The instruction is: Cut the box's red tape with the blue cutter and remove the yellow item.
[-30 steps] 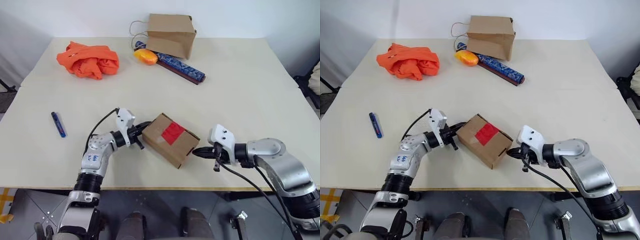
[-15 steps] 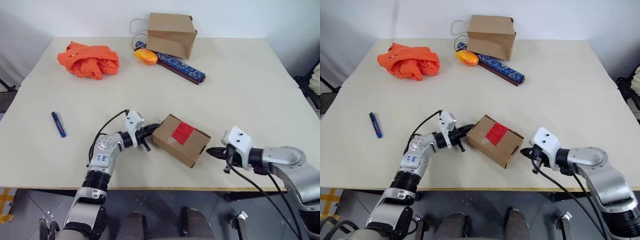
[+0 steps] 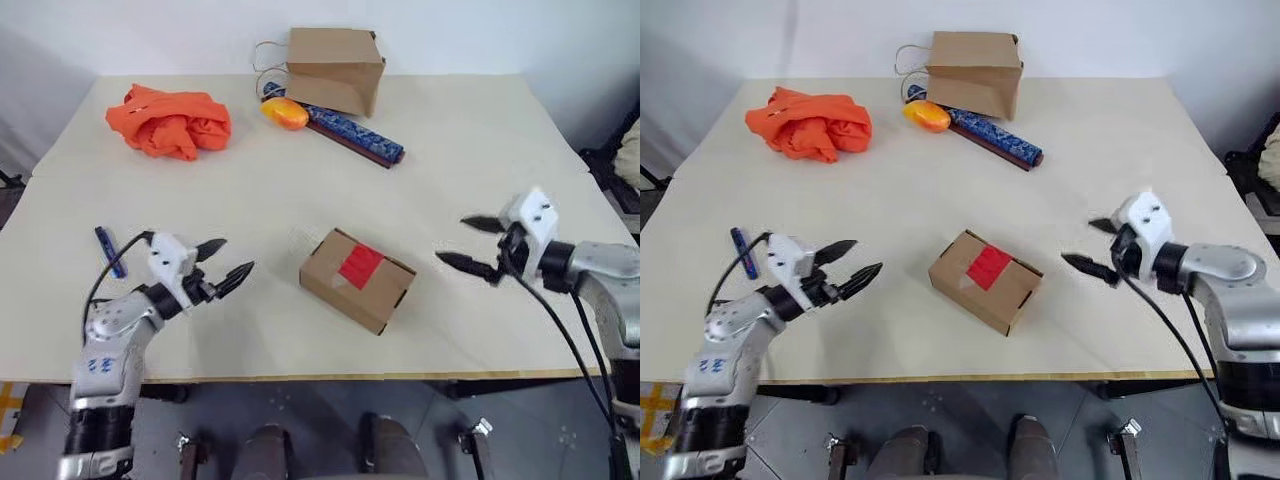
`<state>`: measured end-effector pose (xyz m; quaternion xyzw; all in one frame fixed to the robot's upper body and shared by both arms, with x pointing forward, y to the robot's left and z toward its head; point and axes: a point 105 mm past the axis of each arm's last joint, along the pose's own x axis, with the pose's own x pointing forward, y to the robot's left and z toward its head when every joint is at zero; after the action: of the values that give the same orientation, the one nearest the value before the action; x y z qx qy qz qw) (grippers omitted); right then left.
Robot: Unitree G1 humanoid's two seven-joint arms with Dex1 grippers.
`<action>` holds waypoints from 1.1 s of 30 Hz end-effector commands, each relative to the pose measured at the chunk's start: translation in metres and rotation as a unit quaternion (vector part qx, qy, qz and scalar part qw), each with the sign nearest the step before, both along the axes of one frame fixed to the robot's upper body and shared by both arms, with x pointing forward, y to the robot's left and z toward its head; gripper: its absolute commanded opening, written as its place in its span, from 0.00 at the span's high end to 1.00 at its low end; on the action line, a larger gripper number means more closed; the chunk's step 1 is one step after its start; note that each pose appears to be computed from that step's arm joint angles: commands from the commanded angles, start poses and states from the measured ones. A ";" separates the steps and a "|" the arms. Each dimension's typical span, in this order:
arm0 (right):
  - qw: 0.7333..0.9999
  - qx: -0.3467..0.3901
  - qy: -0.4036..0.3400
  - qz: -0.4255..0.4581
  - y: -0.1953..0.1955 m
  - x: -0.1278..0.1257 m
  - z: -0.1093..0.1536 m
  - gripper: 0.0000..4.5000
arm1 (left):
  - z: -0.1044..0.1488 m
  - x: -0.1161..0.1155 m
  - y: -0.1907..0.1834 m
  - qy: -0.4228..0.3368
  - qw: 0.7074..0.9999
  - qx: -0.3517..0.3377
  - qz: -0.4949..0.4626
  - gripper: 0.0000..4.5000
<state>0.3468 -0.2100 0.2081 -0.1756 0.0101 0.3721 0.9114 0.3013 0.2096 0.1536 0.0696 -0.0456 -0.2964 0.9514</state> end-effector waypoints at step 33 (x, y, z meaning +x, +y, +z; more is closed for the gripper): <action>0.966 0.107 -0.021 0.233 0.073 -0.009 0.021 0.00 | -0.013 0.019 0.133 0.075 0.846 -0.119 0.515 0.00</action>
<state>0.3430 -0.1355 0.2170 -0.0777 -0.0674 0.5710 0.8145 0.3205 0.3326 0.1406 -0.0661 0.0218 0.2125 0.9747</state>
